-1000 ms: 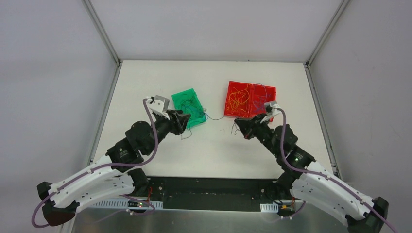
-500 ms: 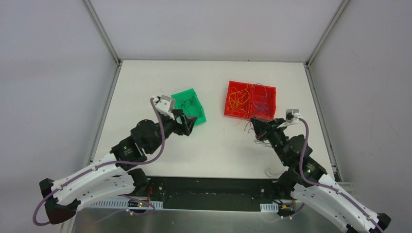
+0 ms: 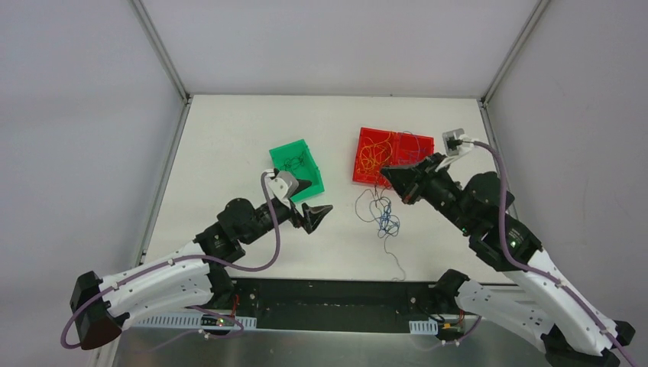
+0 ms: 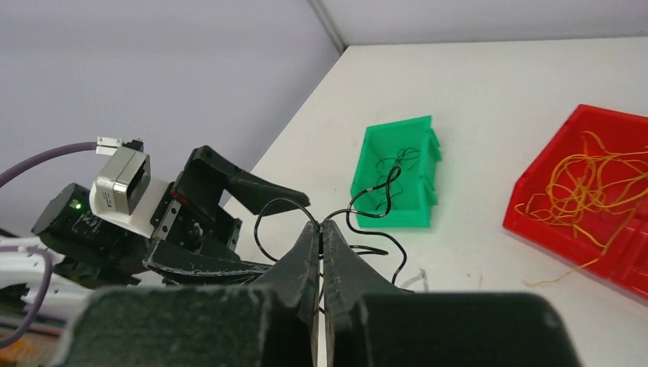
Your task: Untangle the cables
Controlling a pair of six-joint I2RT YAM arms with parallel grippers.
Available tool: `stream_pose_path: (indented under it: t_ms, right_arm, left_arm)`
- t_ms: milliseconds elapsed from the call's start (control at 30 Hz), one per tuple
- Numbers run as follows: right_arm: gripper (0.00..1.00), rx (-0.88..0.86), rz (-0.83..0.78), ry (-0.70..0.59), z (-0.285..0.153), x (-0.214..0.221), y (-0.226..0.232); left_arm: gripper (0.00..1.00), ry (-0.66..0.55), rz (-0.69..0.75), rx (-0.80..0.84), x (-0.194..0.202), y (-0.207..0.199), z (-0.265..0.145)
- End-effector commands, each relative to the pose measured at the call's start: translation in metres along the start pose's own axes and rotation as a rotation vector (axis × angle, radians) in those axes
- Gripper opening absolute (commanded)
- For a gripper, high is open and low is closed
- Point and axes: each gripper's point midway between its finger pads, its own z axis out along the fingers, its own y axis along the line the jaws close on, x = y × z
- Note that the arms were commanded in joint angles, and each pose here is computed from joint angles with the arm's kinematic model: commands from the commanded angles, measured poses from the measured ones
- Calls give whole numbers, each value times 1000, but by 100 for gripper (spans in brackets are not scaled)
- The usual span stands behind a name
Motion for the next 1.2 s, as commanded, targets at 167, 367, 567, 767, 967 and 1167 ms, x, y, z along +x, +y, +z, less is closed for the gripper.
stream_pose_path:
  t_ms: [167, 367, 567, 767, 967, 1167]
  right_arm:
    - [0, -175, 17, 253, 23, 23, 47]
    - [0, -208, 22, 307, 31, 24, 59]
    - [0, -258, 29, 335, 30, 23, 71]
    - [0, -294, 21, 372, 28, 31, 75]
    - [0, -293, 32, 387, 30, 29, 78]
    - [0, -277, 34, 438, 32, 44, 73]
  left_arm:
    - [88, -263, 67, 228, -45, -39, -7]
    - [86, -187, 106, 362, -33, -63, 0]
    - [80, -168, 123, 267, -26, -47, 14]
    - [57, -158, 136, 239, -25, -42, 29]
    - [62, -132, 138, 287, -17, -52, 40]
    - [60, -246, 146, 293, -42, -52, 16]
